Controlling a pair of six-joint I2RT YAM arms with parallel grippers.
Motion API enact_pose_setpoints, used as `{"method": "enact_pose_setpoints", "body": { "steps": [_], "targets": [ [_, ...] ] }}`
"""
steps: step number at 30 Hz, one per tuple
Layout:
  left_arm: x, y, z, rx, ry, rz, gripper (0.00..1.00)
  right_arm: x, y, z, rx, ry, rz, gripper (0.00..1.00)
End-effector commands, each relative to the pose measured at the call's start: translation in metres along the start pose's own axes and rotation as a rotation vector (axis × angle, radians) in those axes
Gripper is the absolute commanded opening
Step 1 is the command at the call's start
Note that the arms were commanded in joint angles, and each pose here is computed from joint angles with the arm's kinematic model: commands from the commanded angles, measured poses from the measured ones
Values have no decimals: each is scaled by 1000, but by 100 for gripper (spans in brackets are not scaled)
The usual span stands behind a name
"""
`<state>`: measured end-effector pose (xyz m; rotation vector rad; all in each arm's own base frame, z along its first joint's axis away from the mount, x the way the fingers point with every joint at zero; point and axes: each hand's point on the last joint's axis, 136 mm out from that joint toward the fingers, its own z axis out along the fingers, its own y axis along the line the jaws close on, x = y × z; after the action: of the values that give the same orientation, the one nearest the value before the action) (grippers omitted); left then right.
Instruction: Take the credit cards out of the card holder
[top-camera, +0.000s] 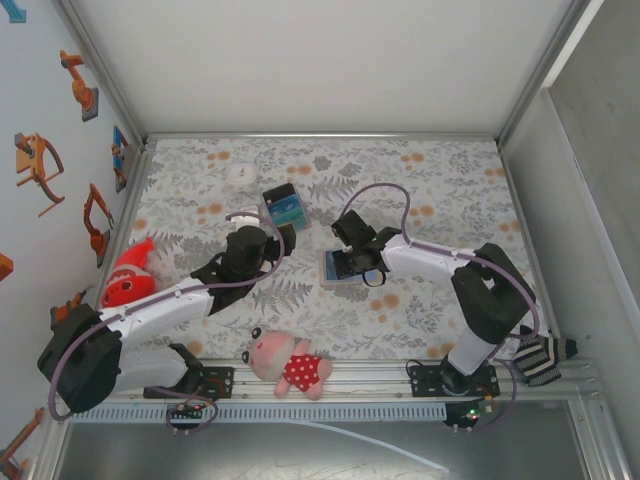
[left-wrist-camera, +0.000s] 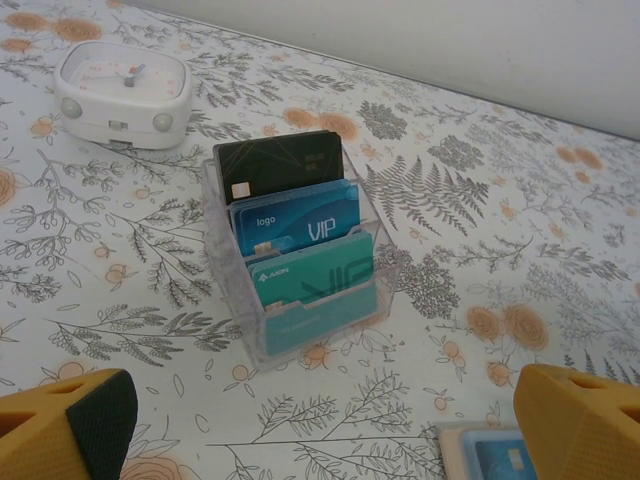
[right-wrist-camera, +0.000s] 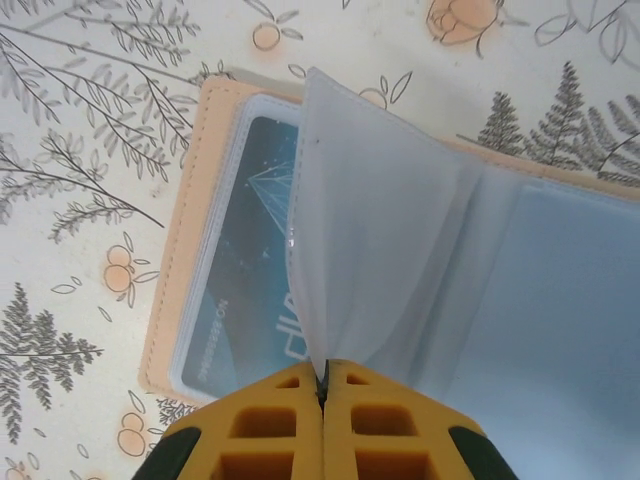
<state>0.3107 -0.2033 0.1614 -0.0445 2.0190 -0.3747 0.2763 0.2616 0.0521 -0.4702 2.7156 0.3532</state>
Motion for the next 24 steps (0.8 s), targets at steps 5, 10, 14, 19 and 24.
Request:
{"method": "enact_pose_setpoints", "body": {
  "steps": [5,10,14,19,24],
  "targets": [
    [9,-17,2,4,12,135,97,-6,-10,-16,6,-60,59,2],
    [17,-35,5,-3,11,241,97,-3,-21,-17,22,-62,84,8],
    [29,-58,5,9,2,358,97,1,-30,-19,28,-69,108,15],
    [52,-71,12,17,58,393,97,6,-41,-17,17,-73,153,22],
    [73,-81,17,6,95,439,97,7,-52,-17,15,-77,184,24]
  ]
}}
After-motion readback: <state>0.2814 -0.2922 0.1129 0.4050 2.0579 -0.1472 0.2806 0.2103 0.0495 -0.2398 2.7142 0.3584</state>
